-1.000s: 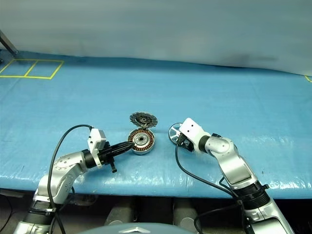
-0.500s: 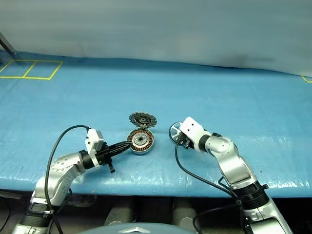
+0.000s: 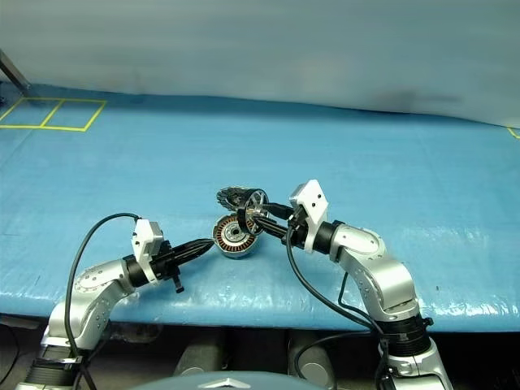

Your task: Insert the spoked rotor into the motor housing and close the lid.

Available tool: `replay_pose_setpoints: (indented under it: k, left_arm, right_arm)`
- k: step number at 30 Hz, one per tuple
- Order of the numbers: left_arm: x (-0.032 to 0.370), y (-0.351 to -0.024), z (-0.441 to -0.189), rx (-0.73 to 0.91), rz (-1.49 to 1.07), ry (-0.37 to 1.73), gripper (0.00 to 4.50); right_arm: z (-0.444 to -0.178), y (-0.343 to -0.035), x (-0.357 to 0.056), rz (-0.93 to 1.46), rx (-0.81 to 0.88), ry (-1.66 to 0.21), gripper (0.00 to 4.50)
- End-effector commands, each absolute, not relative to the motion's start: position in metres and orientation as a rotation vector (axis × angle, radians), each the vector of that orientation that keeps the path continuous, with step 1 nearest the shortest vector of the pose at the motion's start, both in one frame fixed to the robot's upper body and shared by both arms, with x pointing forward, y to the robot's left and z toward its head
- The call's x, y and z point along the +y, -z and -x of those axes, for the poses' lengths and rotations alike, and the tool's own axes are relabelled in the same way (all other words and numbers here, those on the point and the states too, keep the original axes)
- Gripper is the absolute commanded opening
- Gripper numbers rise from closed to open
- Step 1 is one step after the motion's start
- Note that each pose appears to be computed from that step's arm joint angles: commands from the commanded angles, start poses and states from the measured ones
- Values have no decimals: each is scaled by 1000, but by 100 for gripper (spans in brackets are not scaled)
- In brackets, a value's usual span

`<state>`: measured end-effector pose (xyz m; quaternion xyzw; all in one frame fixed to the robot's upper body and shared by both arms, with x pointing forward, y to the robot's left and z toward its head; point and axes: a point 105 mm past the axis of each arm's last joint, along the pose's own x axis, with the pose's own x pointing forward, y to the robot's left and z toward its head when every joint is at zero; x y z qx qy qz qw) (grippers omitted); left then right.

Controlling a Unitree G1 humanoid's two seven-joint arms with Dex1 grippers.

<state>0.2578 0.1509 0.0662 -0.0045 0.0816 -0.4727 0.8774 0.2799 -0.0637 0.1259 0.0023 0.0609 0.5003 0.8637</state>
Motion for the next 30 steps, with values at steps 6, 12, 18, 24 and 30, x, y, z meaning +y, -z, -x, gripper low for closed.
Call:
replay_pose_setpoints:
  k: [6,12,18,24,30]
  left_arm:
    - [151,-69,-262,66,-79,1037,0]
    - [148,-62,-264,87,-58,1072,0]
    - [146,-60,-263,92,-58,1082,0]
    - [148,-59,-260,71,-92,1089,0]
    - [149,-58,-260,71,-92,1077,0]
  right_arm:
    - [-276,-127,-52,22,124,-1113,159]
    - [-281,-121,-44,78,149,-1153,159]
    - [-283,-114,-42,159,176,-1187,159]
    - [-285,-108,-41,240,195,-1214,159]
    - [-287,-103,-38,318,206,-1239,159]
